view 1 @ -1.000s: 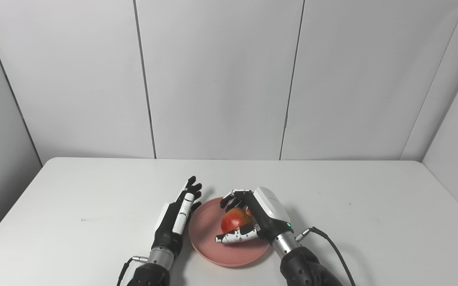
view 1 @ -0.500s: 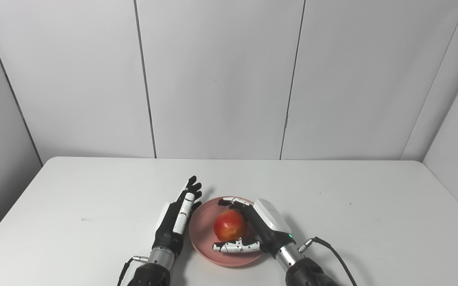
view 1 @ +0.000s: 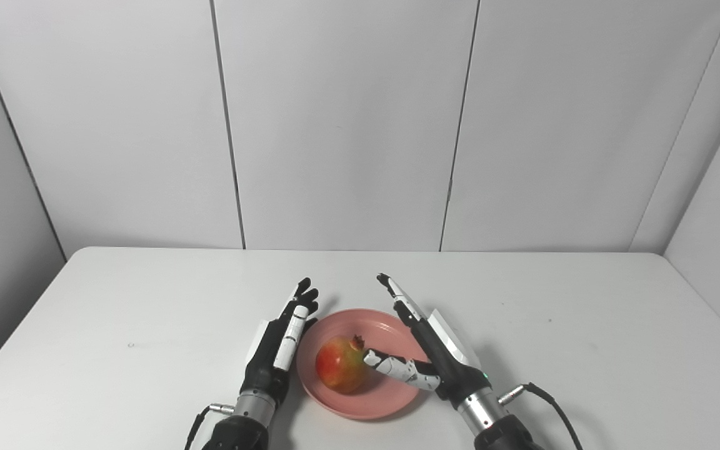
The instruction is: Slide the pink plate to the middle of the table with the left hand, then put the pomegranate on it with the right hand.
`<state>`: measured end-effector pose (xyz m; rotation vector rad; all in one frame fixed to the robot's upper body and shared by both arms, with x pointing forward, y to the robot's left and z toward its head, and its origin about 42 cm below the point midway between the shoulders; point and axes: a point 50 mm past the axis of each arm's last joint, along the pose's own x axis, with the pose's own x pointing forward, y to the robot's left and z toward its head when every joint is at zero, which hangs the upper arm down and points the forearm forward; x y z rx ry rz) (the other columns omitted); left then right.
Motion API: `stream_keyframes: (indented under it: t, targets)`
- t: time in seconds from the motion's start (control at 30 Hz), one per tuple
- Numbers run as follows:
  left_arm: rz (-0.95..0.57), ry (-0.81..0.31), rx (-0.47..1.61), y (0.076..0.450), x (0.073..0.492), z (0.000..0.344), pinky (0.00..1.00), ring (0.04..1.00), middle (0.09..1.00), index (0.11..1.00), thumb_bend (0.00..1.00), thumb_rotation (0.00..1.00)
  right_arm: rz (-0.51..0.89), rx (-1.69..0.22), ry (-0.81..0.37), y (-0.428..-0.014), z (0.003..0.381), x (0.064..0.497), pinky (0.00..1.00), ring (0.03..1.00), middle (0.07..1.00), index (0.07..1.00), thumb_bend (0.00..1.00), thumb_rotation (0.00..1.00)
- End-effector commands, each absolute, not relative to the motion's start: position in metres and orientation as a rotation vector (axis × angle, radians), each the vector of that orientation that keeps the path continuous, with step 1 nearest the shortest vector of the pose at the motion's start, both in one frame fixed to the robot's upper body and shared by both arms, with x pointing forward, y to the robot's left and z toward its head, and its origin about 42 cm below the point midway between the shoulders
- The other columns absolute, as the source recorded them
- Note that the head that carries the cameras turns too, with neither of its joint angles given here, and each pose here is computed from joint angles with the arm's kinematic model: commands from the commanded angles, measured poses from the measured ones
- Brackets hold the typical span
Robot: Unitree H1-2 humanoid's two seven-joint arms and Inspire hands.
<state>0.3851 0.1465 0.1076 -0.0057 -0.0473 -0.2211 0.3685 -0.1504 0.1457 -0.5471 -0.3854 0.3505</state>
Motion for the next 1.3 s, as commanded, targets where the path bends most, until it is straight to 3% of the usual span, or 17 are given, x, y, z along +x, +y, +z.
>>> stream_keyframes:
  t: [0.0,0.27,0.37,0.53,0.87,1.27]
  targets:
    - [-0.208,-0.063,-0.004,0.145,0.385,0.109,0.91,0.943,0.949,0.949,0.49,1.00,0.303,-0.489,-0.512,-0.152,0.173,0.375,0.97,0.999,1.000,1.000,0.63,0.99]
    - [-0.163,-0.056,0.031,0.147,0.385,0.109,0.86,0.910,0.919,0.919,0.49,1.00,0.226,-0.401,-0.475,-0.176,0.174,0.375,0.97,1.000,1.000,1.000,0.62,0.96]
    - [-0.155,-0.057,0.021,0.149,0.384,0.109,0.88,0.920,0.929,0.920,0.50,1.00,0.194,-0.389,-0.437,-0.185,0.169,0.376,1.00,1.000,1.000,1.000,0.57,0.99]
    - [-0.155,-0.061,0.028,0.155,0.383,0.108,0.91,0.941,0.956,0.943,0.52,1.00,0.144,-0.291,-0.331,-0.196,0.155,0.381,1.00,1.000,1.000,1.000,0.59,1.00]
    - [-0.178,-0.065,-0.011,0.173,0.385,0.105,0.94,0.965,0.989,0.985,0.57,1.00,0.123,-0.169,-0.253,-0.188,0.137,0.381,1.00,1.000,1.000,1.000,0.59,1.00]
    - [-0.173,-0.066,-0.070,0.184,0.386,0.109,0.97,0.993,1.000,1.000,0.51,1.00,0.117,-0.057,-0.169,-0.179,0.128,0.377,1.00,1.000,1.000,1.000,0.60,1.00]
